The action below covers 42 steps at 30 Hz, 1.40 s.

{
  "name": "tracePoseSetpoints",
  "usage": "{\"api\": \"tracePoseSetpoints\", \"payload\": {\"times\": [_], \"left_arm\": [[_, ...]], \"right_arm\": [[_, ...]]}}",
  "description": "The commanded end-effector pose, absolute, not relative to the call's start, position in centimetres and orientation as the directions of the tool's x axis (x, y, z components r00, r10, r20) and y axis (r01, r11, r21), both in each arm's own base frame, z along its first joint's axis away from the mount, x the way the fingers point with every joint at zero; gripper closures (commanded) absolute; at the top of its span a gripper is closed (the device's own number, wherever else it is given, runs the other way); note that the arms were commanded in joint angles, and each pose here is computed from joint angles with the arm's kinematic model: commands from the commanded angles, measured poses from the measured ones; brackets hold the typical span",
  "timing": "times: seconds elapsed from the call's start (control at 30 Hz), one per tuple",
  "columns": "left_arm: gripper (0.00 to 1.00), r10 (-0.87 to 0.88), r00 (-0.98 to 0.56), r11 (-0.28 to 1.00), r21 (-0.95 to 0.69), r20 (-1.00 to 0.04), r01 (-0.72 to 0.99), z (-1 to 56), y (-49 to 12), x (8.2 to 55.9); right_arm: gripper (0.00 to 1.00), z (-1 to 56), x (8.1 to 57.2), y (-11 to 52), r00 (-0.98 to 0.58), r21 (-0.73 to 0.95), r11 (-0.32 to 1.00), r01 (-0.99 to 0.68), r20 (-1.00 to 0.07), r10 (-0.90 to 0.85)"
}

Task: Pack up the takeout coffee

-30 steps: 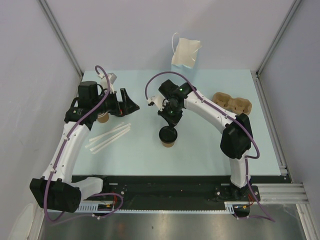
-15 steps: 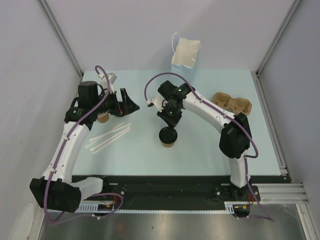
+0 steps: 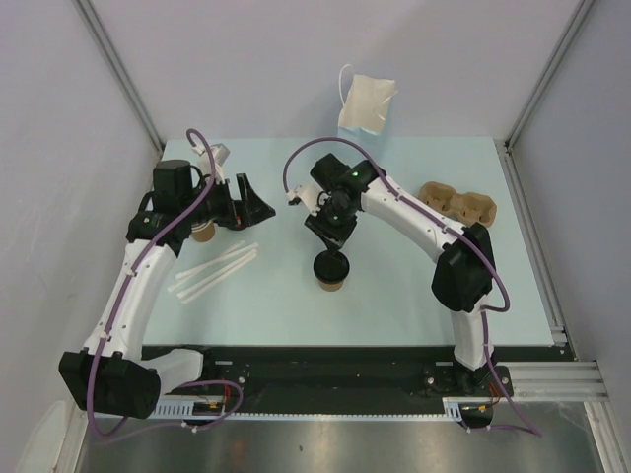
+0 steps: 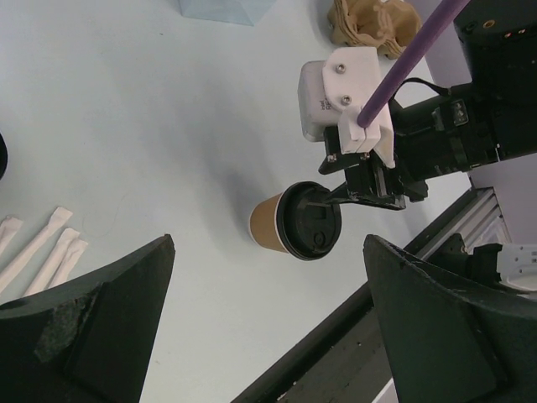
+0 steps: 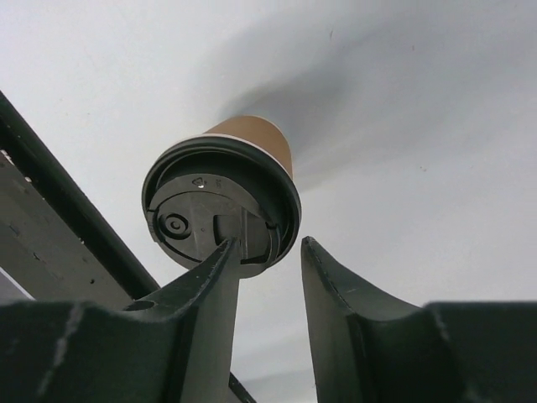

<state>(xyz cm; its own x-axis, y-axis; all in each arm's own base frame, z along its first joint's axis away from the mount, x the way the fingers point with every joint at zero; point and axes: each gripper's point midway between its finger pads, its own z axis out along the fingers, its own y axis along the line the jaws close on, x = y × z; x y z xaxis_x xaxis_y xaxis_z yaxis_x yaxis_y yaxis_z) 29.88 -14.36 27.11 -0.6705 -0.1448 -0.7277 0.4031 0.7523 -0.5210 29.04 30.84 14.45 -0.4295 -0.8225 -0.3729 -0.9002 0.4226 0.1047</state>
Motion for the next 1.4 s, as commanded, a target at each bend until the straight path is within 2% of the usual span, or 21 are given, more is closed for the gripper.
{"api": "tracePoseSetpoints", "payload": {"times": [0.0, 0.2, 0.27, 0.33, 0.37, 0.43, 0.5, 0.53, 0.57, 0.6, 0.63, 0.67, 0.73, 0.77, 0.87, 0.93, 1.0, 1.07, 1.13, 1.37], "left_arm": [[0.0, -0.141, -0.633, 0.712, -0.522, -0.761, 0.469, 28.7, -14.9, 29.5], [0.01, -0.136, -0.578, 0.687, -0.497, -0.804, 0.53, 30.7, -15.2, 29.1], [0.0, -0.13, -0.512, 0.673, -0.455, -0.849, 0.583, 32.1, -15.3, 28.6], [0.0, -0.117, -0.413, 0.681, -0.376, -0.903, 0.628, 33.1, -15.1, 28.8], [0.01, -0.128, -0.381, 0.719, -0.35, -0.916, 0.6, 33.3, -14.4, 29.3], [0.01, -0.13, -0.365, 0.746, -0.333, -0.922, 0.577, 33.6, -13.8, 29.3], [0.01, -0.101, -0.397, 0.655, -0.362, -0.912, 0.664, 33.5, -15.4, 27.8], [0.01, -0.109, -0.428, 0.603, -0.401, -0.897, 0.689, 33.1, -16.2, 27.1], [0.0, -0.103, -0.464, 0.488, -0.451, -0.88, 0.747, 33.2, -17.6, 25.4], [0.0, -0.118, -0.471, 0.443, -0.471, -0.874, 0.763, 32.3, -18.2, 25.2], [0.0, -0.142, -0.522, 0.408, -0.53, -0.841, 0.743, 31.9, -18.7, 24.7], [0.0, -0.139, -0.538, 0.387, -0.546, -0.831, 0.743, 31.5, -19.3, 24.3], [0.01, -0.136, -0.578, 0.352, -0.585, -0.804, 0.731, 29.8, -20.2, 23.9], [0.0, -0.117, -0.597, 0.32, -0.6, -0.793, 0.734, 29.2, -21.2, 23.2], [0.02, -0.07, -0.657, 0.241, -0.652, -0.75, 0.719, 27.1, -23.8, 21.8], [0.04, -0.053, -0.681, 0.214, -0.674, -0.731, 0.707, 26.2, -25.1, 21.3], [0.05, -0.019, -0.709, 0.191, -0.698, -0.705, 0.69, 24.8, -26.6, 20.9], [0.05, -0.002, -0.771, 0.176, -0.76, -0.636, 0.626, 23.4, -27.8, 20.6], [0.05, 0.01, -0.786, 0.131, -0.779, -0.618, 0.614, 22.9, -28.8, 19.8], [0.07, 0.081, -0.824, 0.117, -0.816, -0.561, 0.566, 20.7, -30.4, 19.1]], "right_arm": [[0.59, 18.4, 29.2, 31.8, -0.398, 0.099, 0.4, -0.911, -0.468, -0.789], [0.52, 22.1, 29.4, 31.1, -0.393, 0.121, 0.396, -0.91, -0.555, -0.734], [0.49, 23.1, 29.1, 30.8, -0.4, 0.153, 0.387, -0.909, -0.58, -0.71], [0.42, 24.2, 29.5, 29.7, -0.426, 0.183, 0.403, -0.897, -0.606, -0.672], [0.3, 24.7, 29.2, 29.6, -0.44, 0.228, 0.387, -0.893, -0.621, -0.649], [0.27, 25.5, 29.3, 27.9, -0.485, 0.282, 0.405, -0.87, -0.637, -0.6], [0.27, 26.7, 29.3, 27.3, -0.526, 0.36, 0.391, -0.847, -0.673, -0.52], [0.27, 25.5, 28.7, 26.8, -0.569, 0.413, 0.395, -0.821, -0.648, -0.505], [0.27, 27.2, 28.0, 27.2, -0.567, 0.445, 0.354, -0.823, -0.692, -0.448], [0.28, 27.1, 28.0, 26.7, -0.593, 0.476, 0.356, -0.804, -0.69, -0.415], [0.29, 25.5, 27.1, 26.4, -0.645, 0.537, 0.357, -0.764, -0.652, -0.4], [0.3, 26.9, 26.3, 27.0, -0.653, 0.575, 0.309, -0.758, -0.674, -0.346], [0.33, 25.5, 24.9, 27.1, -0.713, 0.653, 0.29, -0.7, -0.621, -0.325], [0.35, 26.2, 24.6, 27.6, -0.708, 0.666, 0.244, -0.704, -0.638, -0.303], [0.37, 25.4, 23.6, 28.3, -0.781, 0.756, 0.216, -0.618, -0.56, -0.277], [0.37, 24.9, 23.1, 28.7, -0.833, 0.81, 0.218, -0.544, -0.49, -0.258], [0.37, 24.1, 22.6, 29.3, -0.84, 0.824, 0.2, -0.531, -0.478, -0.258], [0.37, 23.8, 22.1, 29.9, -0.844, 0.831, 0.193, -0.521, -0.468, -0.262], [0.37, 23.0, 21.6, 30.2, -0.853, 0.842, 0.197, -0.502, -0.445, -0.273], [0.36, 20.7, 21.8, 30.8, -0.87, 0.853, 0.225, -0.471, -0.406, -0.279]]}}
